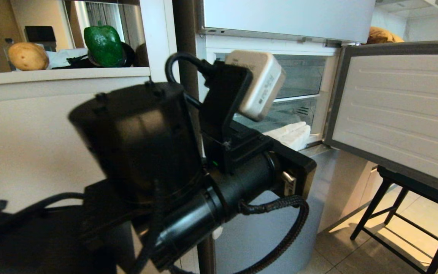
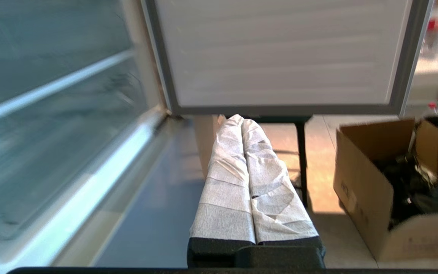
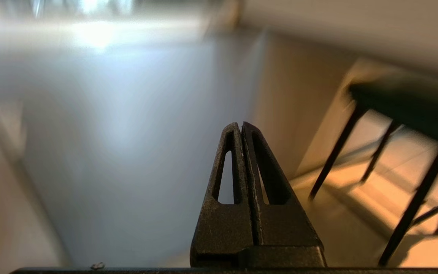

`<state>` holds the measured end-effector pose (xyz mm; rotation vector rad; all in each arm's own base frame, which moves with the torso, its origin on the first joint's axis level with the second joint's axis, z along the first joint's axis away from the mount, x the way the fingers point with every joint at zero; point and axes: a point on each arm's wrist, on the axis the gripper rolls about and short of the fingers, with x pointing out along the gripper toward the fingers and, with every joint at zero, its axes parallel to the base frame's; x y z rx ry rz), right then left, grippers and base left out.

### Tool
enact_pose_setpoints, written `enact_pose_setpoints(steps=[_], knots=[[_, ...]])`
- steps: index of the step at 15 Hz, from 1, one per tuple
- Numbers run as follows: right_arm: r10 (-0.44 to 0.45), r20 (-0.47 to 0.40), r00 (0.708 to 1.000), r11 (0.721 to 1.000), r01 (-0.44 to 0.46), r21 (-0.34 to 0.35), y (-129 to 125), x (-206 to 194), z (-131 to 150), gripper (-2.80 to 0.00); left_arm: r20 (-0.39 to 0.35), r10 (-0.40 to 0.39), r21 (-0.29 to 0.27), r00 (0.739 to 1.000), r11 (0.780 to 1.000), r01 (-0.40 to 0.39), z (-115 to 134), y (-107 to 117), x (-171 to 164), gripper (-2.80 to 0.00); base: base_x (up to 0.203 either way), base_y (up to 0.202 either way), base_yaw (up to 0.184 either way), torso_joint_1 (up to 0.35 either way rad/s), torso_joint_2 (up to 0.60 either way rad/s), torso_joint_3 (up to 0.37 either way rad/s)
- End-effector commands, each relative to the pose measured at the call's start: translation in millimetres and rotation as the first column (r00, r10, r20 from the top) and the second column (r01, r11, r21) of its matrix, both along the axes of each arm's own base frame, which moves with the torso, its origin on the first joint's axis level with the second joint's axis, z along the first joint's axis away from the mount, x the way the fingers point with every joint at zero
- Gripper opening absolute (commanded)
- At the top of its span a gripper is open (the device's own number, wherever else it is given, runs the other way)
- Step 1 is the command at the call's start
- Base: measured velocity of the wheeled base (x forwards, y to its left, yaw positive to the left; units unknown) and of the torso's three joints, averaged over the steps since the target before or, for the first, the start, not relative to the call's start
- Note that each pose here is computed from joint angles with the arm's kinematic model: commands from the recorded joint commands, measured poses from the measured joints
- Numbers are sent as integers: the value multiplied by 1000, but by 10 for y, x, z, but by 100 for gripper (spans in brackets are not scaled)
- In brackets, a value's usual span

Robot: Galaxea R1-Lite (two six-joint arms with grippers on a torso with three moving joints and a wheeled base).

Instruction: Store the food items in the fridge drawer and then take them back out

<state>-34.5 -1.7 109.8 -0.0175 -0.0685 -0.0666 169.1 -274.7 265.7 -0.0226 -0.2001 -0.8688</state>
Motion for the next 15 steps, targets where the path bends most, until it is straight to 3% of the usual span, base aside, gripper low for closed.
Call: enact_pose_setpoints(steps=[1, 3, 5, 7, 8, 9, 10, 13, 14, 15], knots=[[-36, 17, 999, 999, 36, 10, -9, -7, 285, -280, 56, 25, -90, 998, 996, -20, 329, 348, -190, -280, 0, 0, 0, 0, 0, 0], [-94, -48, 994, 995, 95, 20, -22, 155, 640, -280, 85, 53, -151, 995, 988, -40, 528, 597, -331, -280, 0, 0, 0, 0, 0, 0], [-119, -109, 987, 992, 122, 18, -27, 332, 827, -280, 98, 136, -206, 986, 972, -114, 695, 924, -409, -280, 0, 0, 0, 0, 0, 0], [-65, -184, 981, 998, 69, 14, -14, 411, 666, -280, 114, 291, -250, 950, 934, -256, 794, 1388, -395, -280, 0, 0, 0, 0, 0, 0], [-43, -206, 978, 999, 48, 23, -9, 434, 623, -280, 123, 384, -271, 915, 900, -342, 817, 1638, -404, -280, 0, 0, 0, 0, 0, 0], [-40, -209, 977, 998, 49, 35, -8, 450, 639, -280, 133, 479, -296, 868, 855, -426, 831, 1903, -480, -280, 0, 0, 0, 0, 0, 0], [-39, -206, 978, 997, 52, 60, -8, 489, 688, -280, 138, 583, -325, 800, 790, -520, 818, 2180, -634, -280, 0, 0, 0, 0, 0, 0], [-39, -210, 977, 992, 64, 112, -6, 779, 811, -280, 129, 823, -354, 554, 560, -749, 602, 2699, -1192, -280, 0, 0, 0, 0, 0, 0], [-40, -211, 977, 991, 66, 119, -5, 909, 843, -280, 123, 861, -346, 493, 503, -792, 472, 2768, -1392, -280, 0, 0, 0, 0, 0, 0], [-42, -215, 976, 990, 70, 123, -6, 1038, 864, -280, 118, 886, -332, 448, 461, -823, 326, 2804, -1567, -280, 0, 0, 0, 0, 0, 0]])
